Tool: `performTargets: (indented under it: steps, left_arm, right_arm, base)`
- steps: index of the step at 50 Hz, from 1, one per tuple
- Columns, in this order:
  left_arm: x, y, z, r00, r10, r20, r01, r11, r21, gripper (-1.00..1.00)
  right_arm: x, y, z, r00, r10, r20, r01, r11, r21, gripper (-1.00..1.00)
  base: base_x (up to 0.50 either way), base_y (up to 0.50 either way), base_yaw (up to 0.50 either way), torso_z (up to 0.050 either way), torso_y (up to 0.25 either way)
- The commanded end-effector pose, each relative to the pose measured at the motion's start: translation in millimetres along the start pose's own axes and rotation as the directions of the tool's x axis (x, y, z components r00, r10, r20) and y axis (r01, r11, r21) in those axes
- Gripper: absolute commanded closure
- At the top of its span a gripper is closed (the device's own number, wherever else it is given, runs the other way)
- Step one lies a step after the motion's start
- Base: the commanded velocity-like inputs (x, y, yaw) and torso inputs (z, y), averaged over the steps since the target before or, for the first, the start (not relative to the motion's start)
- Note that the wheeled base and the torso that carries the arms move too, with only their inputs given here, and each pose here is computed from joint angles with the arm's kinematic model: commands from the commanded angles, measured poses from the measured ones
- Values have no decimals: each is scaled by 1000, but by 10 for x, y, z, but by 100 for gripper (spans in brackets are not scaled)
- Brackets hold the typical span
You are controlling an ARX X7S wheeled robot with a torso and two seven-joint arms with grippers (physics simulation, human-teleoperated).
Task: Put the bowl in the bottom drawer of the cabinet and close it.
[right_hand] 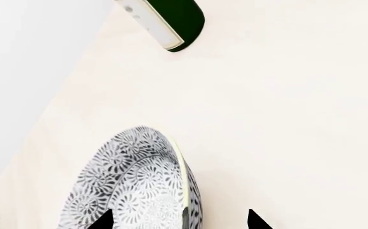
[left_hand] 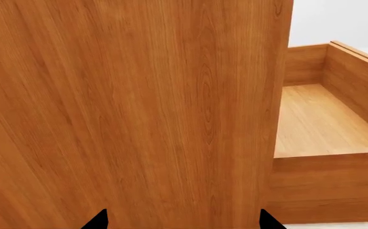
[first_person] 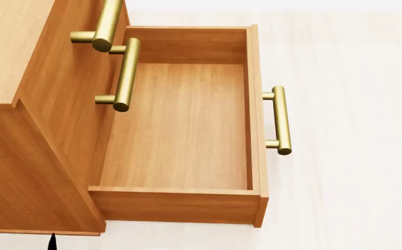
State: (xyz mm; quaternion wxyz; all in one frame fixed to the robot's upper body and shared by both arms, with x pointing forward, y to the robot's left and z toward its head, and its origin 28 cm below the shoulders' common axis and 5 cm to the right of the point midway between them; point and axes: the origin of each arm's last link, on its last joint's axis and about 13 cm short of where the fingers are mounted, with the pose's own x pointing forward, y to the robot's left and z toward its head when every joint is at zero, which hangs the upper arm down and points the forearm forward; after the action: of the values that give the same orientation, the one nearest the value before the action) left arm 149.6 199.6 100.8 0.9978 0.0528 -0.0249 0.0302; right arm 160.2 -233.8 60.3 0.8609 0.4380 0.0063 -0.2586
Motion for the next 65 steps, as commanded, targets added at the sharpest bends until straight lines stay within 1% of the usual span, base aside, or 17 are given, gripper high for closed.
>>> performTargets:
  steps: [1,13,14,36,42,50,53,54,55,57,59,60,62,64,65]
  left_arm:
    - [20,13,28,1000,-8,18,9,999,-33,-100]
    - [13,9,32,1000,-9,16,10,999,-32,-100]
    - [13,7,35,1000,-10,16,10,999,-31,-100]
    - [16,2,24,1000,-14,17,14,999,-30,-100]
    - [14,-2,21,1000,-14,16,14,999,-30,-100]
    - [15,2,27,1000,-12,17,13,999,-33,-100]
    - [15,4,29,1000,-11,18,12,999,-33,-100]
    - [14,4,33,1000,-11,18,12,999,-33,-100]
    - [14,5,37,1000,-11,18,12,999,-33,-100]
    - [14,8,41,1000,-10,19,11,999,-34,-100]
    - [15,10,40,1000,-10,19,10,999,-34,-100]
    - [17,10,38,1000,-9,18,10,999,-35,-100]
    - [17,10,38,1000,-9,18,10,999,-35,-100]
    - [19,14,37,1000,-9,19,9,999,-36,-100]
    - [20,17,40,1000,-8,19,9,999,-37,-100]
  right_arm:
    - [29,-26,-27,1000,-1,7,1,1000,5,-100]
    - [57,-56,-73,1000,-10,-1,10,1000,3,-100]
    - [55,-52,-70,1000,-8,0,8,1000,1,100]
    - [53,-53,-86,1000,-6,-2,6,1000,-9,100]
    - [53,34,-63,1000,13,-4,-13,1000,-20,100]
    - [70,350,49,997,81,2,-81,995,-65,100]
    - [74,503,106,993,121,6,-120,988,-99,100]
    - [74,585,135,990,139,9,-137,983,-120,100]
    - [74,615,146,989,148,9,-146,981,-126,100]
    - [70,766,211,984,178,14,-175,975,-137,100]
    - [75,845,258,981,192,23,-187,971,-150,100]
    - [61,955,312,976,215,29,-208,965,-157,100]
    - [46,1060,365,969,243,37,-234,958,-167,100]
    - [7,1207,437,945,325,27,-316,933,-171,100]
    - [-16,1289,478,937,349,33,-335,919,-209,100]
  base:
    - [0,0,0,0,0]
    - [0,0,0,0,0]
    - [0,0,0,0,0]
    - [0,0,0,0,0]
    - [0,0,0,0,0]
    - [0,0,0,0,0]
    - [0,0,0,0,0]
    - [0,0,0,0,0]
    - [0,0,0,0,0]
    - [0,0,0,0,0]
    - [0,0,0,0,0]
    - [0,0,0,0,0]
    - [0,0,0,0,0]
    - [0,0,0,0,0]
    - [0,0,0,0,0]
